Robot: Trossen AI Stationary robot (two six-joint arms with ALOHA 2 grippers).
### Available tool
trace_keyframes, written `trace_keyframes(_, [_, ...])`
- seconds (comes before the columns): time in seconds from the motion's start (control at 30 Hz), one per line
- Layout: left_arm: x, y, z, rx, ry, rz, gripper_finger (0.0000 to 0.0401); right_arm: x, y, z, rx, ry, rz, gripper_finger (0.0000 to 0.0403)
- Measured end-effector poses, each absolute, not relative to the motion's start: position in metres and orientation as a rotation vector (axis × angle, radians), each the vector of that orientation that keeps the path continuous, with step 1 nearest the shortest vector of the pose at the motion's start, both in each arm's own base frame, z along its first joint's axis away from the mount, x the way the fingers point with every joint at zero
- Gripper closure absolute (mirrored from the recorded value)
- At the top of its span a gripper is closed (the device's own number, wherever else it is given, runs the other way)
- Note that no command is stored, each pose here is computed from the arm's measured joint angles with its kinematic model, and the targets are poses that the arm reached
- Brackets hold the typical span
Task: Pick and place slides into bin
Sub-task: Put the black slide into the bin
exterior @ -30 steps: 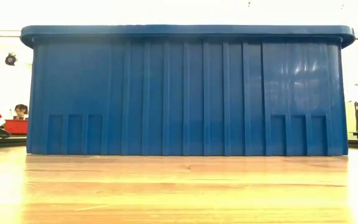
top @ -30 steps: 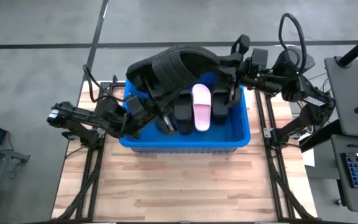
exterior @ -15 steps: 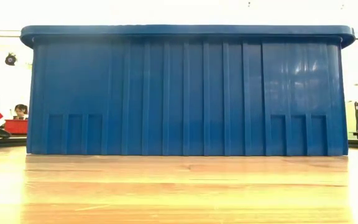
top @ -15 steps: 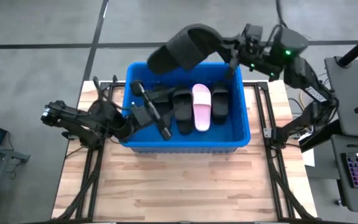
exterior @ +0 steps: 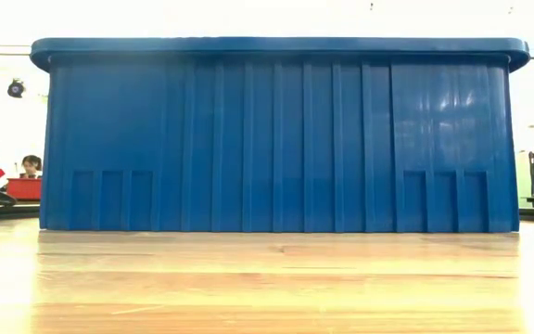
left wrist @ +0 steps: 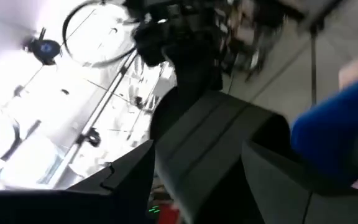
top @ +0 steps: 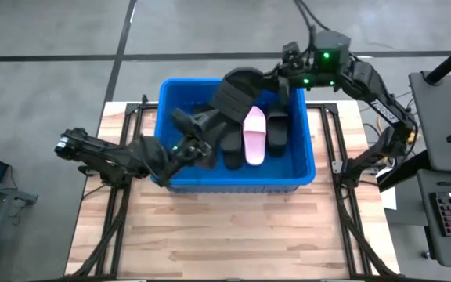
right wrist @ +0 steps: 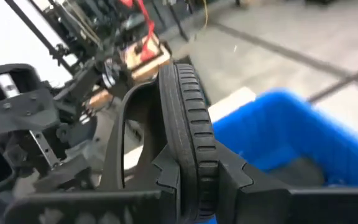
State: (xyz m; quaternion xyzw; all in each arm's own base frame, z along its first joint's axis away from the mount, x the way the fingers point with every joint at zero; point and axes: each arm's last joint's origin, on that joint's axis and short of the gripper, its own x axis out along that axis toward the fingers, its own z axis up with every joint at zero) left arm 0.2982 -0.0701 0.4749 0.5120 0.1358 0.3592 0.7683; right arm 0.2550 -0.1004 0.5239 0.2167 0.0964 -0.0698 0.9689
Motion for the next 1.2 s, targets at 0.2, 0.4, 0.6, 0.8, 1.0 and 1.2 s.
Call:
trace_keyframes(0.2, [0.316,-0.076,0.459,1.306,0.417,0.749,0.0176,0.265,-0.112,0.511,0.522,0.266,-0.103,0.0362])
trace_keyframes(0.4, [0.328,-0.079,0.447,1.372,0.489,0.741,0.0176,0.275,-0.121,0.502,0.557,0.303,-0.047,0.0363])
trace_keyframes(0.6, [0.332,-0.070,0.438,1.373,0.563,0.752,0.0176,0.277,-0.125,0.499,0.575,0.316,0.009,0.0363])
trace_keyframes(0.8, [0.335,-0.055,0.432,1.391,0.632,0.759,0.0176,0.273,-0.125,0.502,0.571,0.306,0.007,0.0363])
trace_keyframes(1.0, [0.339,-0.040,0.431,1.386,0.651,0.781,0.0176,0.269,-0.124,0.499,0.581,0.346,0.015,0.0363])
trace_keyframes(1.2, [0.340,-0.037,0.436,1.362,0.601,0.801,0.0177,0.269,-0.123,0.498,0.581,0.361,0.026,0.0363])
